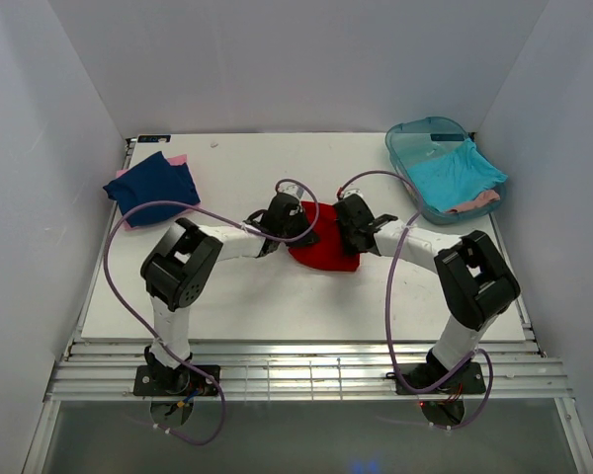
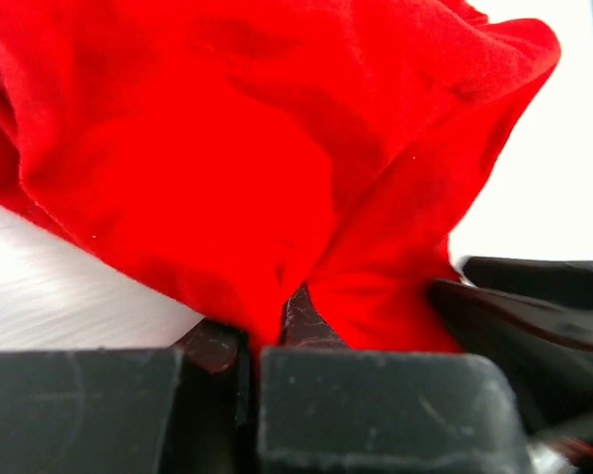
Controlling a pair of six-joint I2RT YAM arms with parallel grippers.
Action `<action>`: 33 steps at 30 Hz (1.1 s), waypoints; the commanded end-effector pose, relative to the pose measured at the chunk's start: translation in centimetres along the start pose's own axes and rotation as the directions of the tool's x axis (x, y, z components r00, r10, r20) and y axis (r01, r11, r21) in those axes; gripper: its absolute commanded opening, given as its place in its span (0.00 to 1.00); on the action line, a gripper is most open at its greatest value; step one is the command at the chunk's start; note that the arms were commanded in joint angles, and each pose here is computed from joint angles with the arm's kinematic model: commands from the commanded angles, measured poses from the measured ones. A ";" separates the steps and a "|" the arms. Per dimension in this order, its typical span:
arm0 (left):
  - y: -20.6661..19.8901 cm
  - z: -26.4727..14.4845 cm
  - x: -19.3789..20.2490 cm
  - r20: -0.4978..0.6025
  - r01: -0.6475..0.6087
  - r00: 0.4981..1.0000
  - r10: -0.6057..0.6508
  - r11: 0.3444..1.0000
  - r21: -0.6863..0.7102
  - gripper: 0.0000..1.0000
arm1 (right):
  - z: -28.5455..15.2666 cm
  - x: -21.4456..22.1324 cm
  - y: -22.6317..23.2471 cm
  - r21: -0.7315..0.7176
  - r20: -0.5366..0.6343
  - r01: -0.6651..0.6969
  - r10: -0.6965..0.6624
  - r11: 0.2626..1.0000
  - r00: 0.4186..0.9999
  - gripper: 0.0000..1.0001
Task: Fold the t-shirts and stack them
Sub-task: Neatly place the folded tshirt to the corner
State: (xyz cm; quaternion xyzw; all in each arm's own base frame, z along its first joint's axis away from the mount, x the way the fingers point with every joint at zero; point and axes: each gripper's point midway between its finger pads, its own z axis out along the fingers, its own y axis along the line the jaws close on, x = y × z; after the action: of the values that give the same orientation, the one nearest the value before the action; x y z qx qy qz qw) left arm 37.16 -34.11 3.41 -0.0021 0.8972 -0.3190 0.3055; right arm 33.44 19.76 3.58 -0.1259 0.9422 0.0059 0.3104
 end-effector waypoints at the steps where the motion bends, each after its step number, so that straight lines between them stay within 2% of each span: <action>1: 4.1 -4.9 -6.3 0.113 -0.103 0.984 0.139 0.954 -0.283 0.00 | -4.0 -4.2 -0.4 -0.006 0.119 -0.018 0.019 1.000 0.993 0.35; 6: 7.3 -10.9 -13.5 0.204 -0.140 0.948 0.244 0.895 -0.424 0.00 | -7.0 -6.6 -1.0 -0.009 0.197 -0.017 0.018 1.000 0.980 0.36; 10: 9.9 -13.5 -16.9 0.201 -0.187 0.927 0.315 0.856 -0.481 0.00 | -8.1 -7.3 -1.1 -0.023 0.225 -0.014 0.019 1.000 0.974 0.36; 17: 13.6 -17.5 -22.7 0.238 -0.194 0.897 0.371 0.817 -0.544 0.00 | -8.4 -6.1 -0.9 -0.044 0.213 -0.010 0.019 0.999 0.977 0.36; 21: 16.2 -20.4 -26.6 0.283 -0.148 0.885 0.370 0.800 -0.581 0.00 | -8.3 -4.9 -1.0 -0.050 0.192 -0.005 0.015 0.999 0.981 0.36; 26: 17.1 -24.1 -31.7 0.367 -0.105 0.849 0.381 0.801 -0.589 0.00 | -8.4 -2.7 -1.2 -0.052 0.165 -0.005 0.014 0.999 0.986 0.36; 29: 18.8 -26.1 -33.6 0.407 -0.059 0.839 0.361 0.804 -0.591 0.00 | -8.7 -2.1 -1.2 -0.062 0.161 -0.010 0.020 0.998 0.987 0.36; 33: 21.2 -27.2 -33.5 0.412 -0.022 0.852 0.324 0.808 -0.589 0.00 | -9.0 -1.8 -1.3 -0.062 0.164 -0.012 0.022 0.998 0.986 0.36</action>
State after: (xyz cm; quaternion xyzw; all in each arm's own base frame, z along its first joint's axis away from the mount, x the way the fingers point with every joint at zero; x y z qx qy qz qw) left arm 53.75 3.82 24.87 -0.0893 0.8427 0.0127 0.5308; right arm 30.03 17.85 10.90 -0.1319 0.9196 0.0361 0.3682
